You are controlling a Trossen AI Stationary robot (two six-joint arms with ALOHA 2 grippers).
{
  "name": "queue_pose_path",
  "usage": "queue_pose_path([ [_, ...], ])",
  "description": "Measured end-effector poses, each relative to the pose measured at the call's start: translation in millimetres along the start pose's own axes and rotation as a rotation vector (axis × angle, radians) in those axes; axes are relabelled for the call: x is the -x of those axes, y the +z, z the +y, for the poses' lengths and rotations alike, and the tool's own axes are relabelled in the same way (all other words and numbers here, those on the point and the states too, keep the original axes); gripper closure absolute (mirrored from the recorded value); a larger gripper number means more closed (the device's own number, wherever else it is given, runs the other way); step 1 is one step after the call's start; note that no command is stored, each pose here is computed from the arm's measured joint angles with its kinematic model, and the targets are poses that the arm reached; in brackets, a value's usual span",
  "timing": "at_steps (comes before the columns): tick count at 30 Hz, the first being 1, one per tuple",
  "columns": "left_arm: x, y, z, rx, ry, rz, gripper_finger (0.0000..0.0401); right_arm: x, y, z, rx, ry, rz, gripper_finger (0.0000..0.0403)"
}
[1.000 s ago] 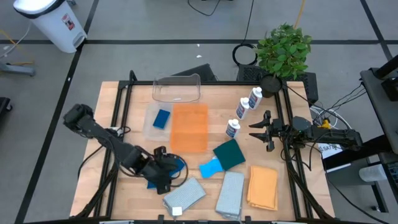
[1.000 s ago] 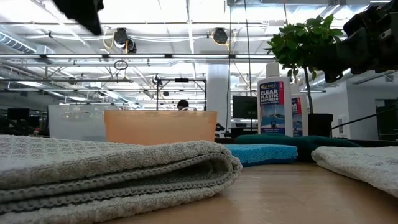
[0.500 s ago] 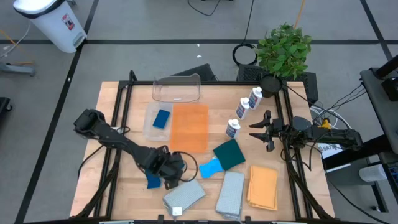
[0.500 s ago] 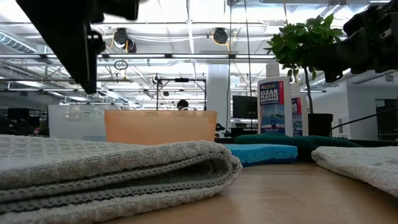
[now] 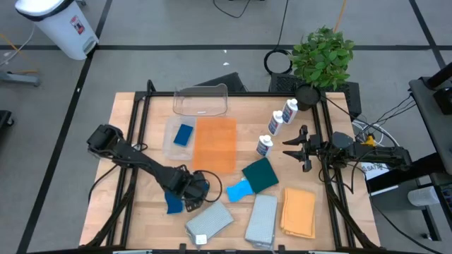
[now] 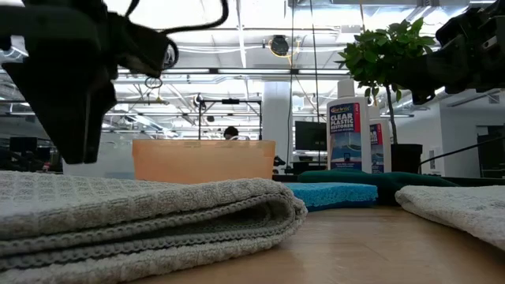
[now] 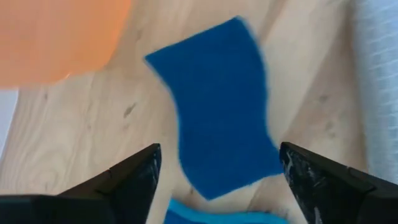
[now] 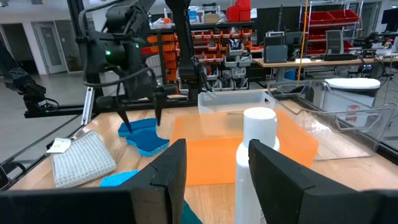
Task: Pick & Place Kitchen Items
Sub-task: Put the sponge into the white bin
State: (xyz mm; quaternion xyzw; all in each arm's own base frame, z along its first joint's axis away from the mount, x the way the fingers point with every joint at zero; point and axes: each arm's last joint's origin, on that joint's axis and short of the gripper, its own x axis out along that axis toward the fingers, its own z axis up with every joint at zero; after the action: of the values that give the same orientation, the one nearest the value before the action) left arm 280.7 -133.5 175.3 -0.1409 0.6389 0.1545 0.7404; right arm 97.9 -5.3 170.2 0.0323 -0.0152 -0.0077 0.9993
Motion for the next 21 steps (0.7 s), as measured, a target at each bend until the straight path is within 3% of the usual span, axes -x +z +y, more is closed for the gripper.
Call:
queue_pose_path([
  [8, -16, 5, 9, 0.038, -0.052, -0.021, 0.0012, 0, 0, 0, 0.000, 0.000, 0.000, 0.0256],
  [21, -34, -3, 15, 0.058, -0.097, -0.013, 0.0009, 0, 0, 0, 0.000, 0.000, 0.000, 0.0257],
])
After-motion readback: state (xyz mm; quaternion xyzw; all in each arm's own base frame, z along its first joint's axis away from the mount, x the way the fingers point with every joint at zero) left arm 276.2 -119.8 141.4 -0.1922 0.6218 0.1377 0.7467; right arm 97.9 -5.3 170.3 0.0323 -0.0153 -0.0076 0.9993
